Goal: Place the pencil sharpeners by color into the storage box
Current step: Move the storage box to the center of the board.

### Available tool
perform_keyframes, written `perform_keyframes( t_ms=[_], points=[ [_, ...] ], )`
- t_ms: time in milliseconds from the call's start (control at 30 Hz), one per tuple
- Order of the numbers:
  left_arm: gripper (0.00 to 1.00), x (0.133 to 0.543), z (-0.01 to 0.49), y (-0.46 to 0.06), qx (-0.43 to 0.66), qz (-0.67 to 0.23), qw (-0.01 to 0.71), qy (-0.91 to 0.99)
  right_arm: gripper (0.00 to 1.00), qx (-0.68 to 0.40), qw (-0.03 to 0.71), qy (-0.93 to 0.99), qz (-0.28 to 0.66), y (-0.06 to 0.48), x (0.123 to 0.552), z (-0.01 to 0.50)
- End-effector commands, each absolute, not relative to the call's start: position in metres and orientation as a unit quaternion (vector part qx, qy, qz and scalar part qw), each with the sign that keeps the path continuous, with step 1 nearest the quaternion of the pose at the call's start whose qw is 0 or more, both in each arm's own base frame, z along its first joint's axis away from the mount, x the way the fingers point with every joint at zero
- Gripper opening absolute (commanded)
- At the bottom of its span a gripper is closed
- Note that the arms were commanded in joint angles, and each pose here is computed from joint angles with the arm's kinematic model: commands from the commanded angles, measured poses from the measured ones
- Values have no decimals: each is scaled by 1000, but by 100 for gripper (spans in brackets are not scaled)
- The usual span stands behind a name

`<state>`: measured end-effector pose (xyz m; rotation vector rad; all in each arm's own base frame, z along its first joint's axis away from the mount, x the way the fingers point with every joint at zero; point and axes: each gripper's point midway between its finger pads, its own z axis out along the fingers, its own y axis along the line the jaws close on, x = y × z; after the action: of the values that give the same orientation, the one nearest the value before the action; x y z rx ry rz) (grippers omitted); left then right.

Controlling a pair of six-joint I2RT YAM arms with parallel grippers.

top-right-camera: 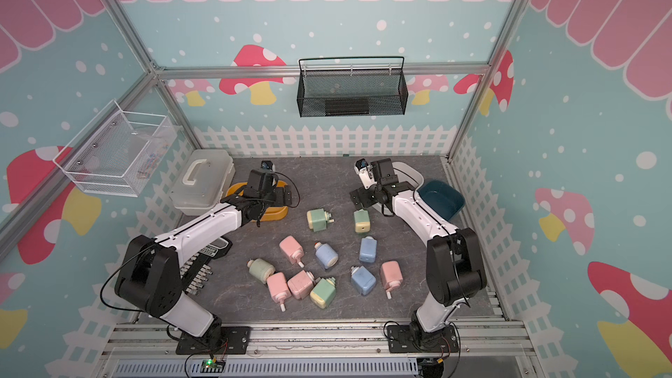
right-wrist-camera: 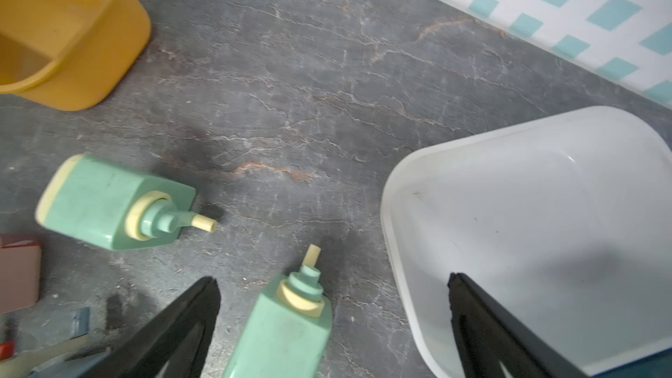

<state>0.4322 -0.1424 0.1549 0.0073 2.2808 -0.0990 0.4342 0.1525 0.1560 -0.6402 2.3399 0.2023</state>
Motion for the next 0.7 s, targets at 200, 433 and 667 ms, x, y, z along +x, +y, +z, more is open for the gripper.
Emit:
perform_keyframes(
  t_ms=[200,433,667],
  points=[
    [99,383,162,-158,-63,-177,461,867,72,-349,235,905,54,127,437,117],
    [99,355,165,-135,-77,-162,475,861,56,-374,173,911,22,102,443,89],
    [99,346,171,-124,-80,-147,487,857,34,-385,148,911,14,96,447,77]
  ],
)
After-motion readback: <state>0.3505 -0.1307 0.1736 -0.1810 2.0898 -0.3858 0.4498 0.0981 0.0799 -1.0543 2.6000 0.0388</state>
